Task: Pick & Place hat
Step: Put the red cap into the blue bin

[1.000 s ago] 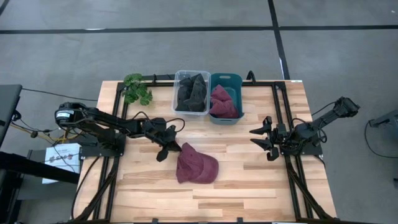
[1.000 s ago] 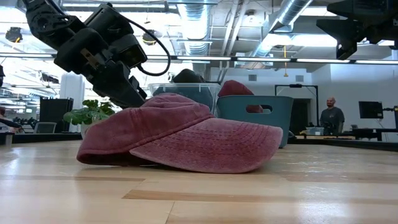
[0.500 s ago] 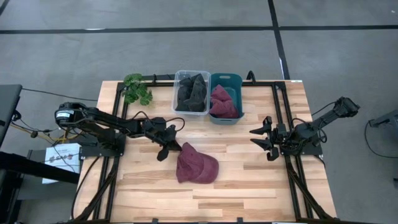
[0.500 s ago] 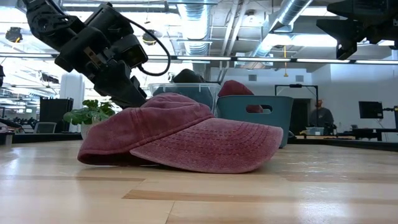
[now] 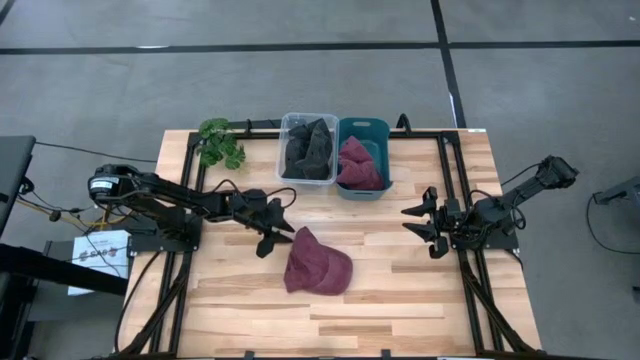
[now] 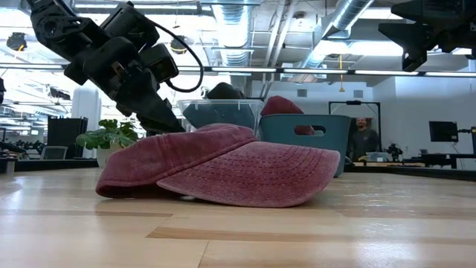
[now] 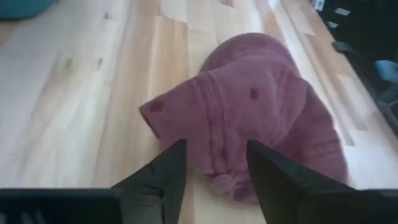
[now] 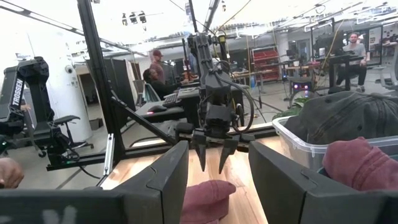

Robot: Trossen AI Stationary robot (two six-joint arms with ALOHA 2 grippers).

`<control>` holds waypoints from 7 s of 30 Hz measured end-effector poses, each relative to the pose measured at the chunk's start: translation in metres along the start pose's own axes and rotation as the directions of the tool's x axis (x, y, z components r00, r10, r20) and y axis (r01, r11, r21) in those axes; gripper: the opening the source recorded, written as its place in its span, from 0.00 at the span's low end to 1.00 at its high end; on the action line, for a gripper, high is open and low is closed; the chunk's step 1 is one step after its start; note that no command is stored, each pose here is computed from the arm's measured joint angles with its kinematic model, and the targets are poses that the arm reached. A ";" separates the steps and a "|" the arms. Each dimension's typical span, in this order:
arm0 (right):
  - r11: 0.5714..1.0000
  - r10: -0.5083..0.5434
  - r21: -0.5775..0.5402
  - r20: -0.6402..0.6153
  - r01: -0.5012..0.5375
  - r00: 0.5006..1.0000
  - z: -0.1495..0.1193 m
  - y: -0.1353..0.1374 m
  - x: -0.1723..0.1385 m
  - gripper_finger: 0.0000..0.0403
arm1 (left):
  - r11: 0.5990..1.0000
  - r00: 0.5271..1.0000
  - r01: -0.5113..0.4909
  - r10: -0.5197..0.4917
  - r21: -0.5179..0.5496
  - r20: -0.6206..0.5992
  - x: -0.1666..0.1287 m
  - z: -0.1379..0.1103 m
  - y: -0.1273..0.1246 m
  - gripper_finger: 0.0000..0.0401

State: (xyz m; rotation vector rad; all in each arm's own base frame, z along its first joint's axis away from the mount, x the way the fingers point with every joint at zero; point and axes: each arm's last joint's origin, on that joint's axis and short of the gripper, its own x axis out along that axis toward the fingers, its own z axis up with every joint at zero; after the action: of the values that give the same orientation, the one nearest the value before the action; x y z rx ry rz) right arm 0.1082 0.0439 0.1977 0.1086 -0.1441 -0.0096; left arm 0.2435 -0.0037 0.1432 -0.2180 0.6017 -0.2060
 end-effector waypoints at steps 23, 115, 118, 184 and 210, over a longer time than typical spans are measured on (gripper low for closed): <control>1.000 0.000 0.001 0.001 0.000 1.000 0.000 0.000 0.000 0.40 | 0.990 0.993 0.061 -0.073 -0.126 -0.090 0.018 -0.028 0.010 0.33; 1.000 0.001 0.001 0.001 -0.001 1.000 0.000 0.000 0.000 0.40 | 0.962 0.964 0.267 -0.267 -0.054 0.010 0.046 -0.023 0.008 0.36; 1.000 0.001 0.001 0.001 -0.001 1.000 0.000 0.000 0.000 0.40 | 0.962 0.963 0.269 -0.269 -0.049 0.019 0.046 -0.022 0.007 0.36; 1.000 0.001 0.001 0.001 -0.001 1.000 0.000 0.000 0.000 0.40 | 0.929 0.902 0.320 -0.359 0.188 0.238 0.048 0.024 -0.015 0.02; 1.000 -0.001 0.001 0.002 0.001 1.000 0.000 0.000 0.000 0.40 | 0.921 0.849 0.246 -0.356 0.303 0.390 0.013 0.077 -0.020 0.02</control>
State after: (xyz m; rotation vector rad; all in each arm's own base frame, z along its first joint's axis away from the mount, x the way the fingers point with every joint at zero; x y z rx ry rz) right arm 0.1081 0.0438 0.1979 0.1095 -0.1461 -0.0106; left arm 0.2959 -0.0150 0.2028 -0.1139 0.0813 -0.5206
